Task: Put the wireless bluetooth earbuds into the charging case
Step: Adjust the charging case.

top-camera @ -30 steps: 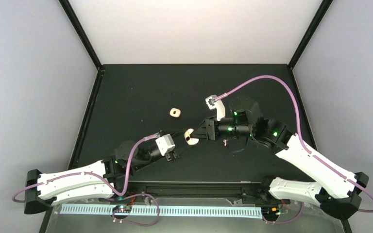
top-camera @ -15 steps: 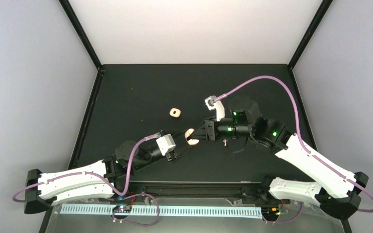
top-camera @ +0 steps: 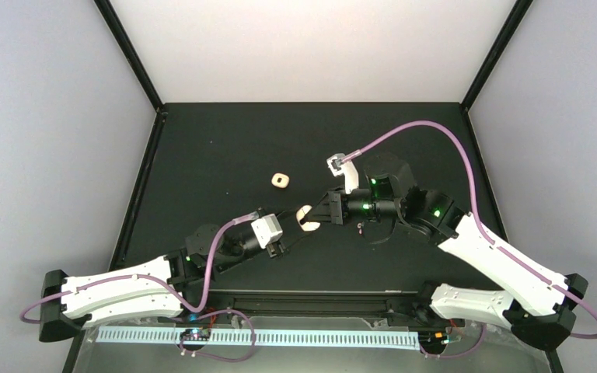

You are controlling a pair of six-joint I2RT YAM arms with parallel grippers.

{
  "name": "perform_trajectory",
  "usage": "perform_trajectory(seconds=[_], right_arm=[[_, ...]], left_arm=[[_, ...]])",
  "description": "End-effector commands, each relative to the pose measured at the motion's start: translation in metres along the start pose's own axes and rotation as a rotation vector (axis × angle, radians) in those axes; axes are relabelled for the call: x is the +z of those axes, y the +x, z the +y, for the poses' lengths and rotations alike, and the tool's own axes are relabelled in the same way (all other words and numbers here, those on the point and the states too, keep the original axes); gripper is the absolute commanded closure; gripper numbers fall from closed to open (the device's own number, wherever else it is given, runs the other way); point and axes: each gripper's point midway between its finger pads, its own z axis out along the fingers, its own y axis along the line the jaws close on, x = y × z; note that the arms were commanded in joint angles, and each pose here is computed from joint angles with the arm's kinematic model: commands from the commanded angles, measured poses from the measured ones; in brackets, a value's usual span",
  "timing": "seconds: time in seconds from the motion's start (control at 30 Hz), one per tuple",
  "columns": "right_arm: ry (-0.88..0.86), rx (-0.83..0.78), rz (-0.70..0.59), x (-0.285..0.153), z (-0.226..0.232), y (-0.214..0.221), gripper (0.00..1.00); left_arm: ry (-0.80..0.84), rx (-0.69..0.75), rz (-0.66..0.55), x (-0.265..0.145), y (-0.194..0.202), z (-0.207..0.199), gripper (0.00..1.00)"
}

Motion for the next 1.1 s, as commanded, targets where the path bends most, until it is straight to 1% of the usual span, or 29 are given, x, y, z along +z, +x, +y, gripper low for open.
perform_trajectory(seconds=[0.0,0.03,0.1,0.13,0.17,0.2,0.33,0.43,0.5,0.6,0.67,0.73,0.77,0.93,1.07], right_arm=[[-0.022,-0.028,-0.032,-0.006,0.006,-0.004,0.93],[-0.025,-0.03,-0.04,-0.007,0.007,-0.005,0.95],[-0.029,-0.032,-0.053,-0.008,0.009,-0.008,0.97],[-0.036,-0.033,-0.062,-0.01,0.011,-0.009,0.98],[-0.04,-0.035,-0.075,-0.012,0.012,-0.011,0.98],[-0.044,-0.037,-0.087,-0.014,0.014,-0.013,0.99],[-0.073,-0.054,-0.173,-0.029,0.023,-0.025,0.99],[-0.116,-0.072,-0.278,-0.047,0.033,-0.037,0.99],[-0.147,-0.083,-0.384,-0.065,0.038,-0.046,0.99],[-0.212,-0.087,-0.565,-0.096,0.042,-0.056,0.99],[-0.282,-0.102,-0.686,-0.119,0.047,-0.059,0.99],[-0.322,-0.116,-0.775,-0.135,0.048,-0.06,0.99],[-0.331,-0.128,-0.798,-0.139,0.048,-0.059,0.99],[-0.39,-0.181,-0.859,-0.153,0.055,-0.055,0.99],[-0.429,-0.206,-0.88,-0.157,0.056,-0.049,0.99]], left_arm=[[-0.008,-0.039,-0.071,0.0,-0.028,0.004,0.6],[-0.007,-0.042,-0.067,-0.001,-0.027,0.003,0.55],[-0.006,-0.049,-0.06,-0.001,-0.025,0.003,0.39],[-0.008,-0.051,-0.054,-0.001,-0.024,0.003,0.27],[-0.012,-0.058,-0.05,-0.001,-0.023,0.004,0.1],[-0.017,-0.064,-0.047,-0.001,-0.022,0.005,0.02],[-0.036,-0.117,-0.014,-0.007,-0.013,0.008,0.01],[-0.047,-0.209,-0.044,-0.016,-0.017,0.011,0.01],[-0.052,-0.306,-0.098,-0.025,-0.028,0.015,0.01],[-0.061,-0.508,-0.228,-0.039,-0.05,0.025,0.01],[-0.027,-0.627,-0.319,-0.044,-0.065,0.027,0.01],[0.021,-0.738,-0.369,-0.043,-0.077,0.025,0.01],[0.062,-0.803,-0.384,-0.039,-0.082,0.022,0.01],[0.246,-0.985,-0.43,-0.021,-0.113,0.008,0.02],[0.392,-1.062,-0.453,-0.007,-0.14,-0.003,0.04]])
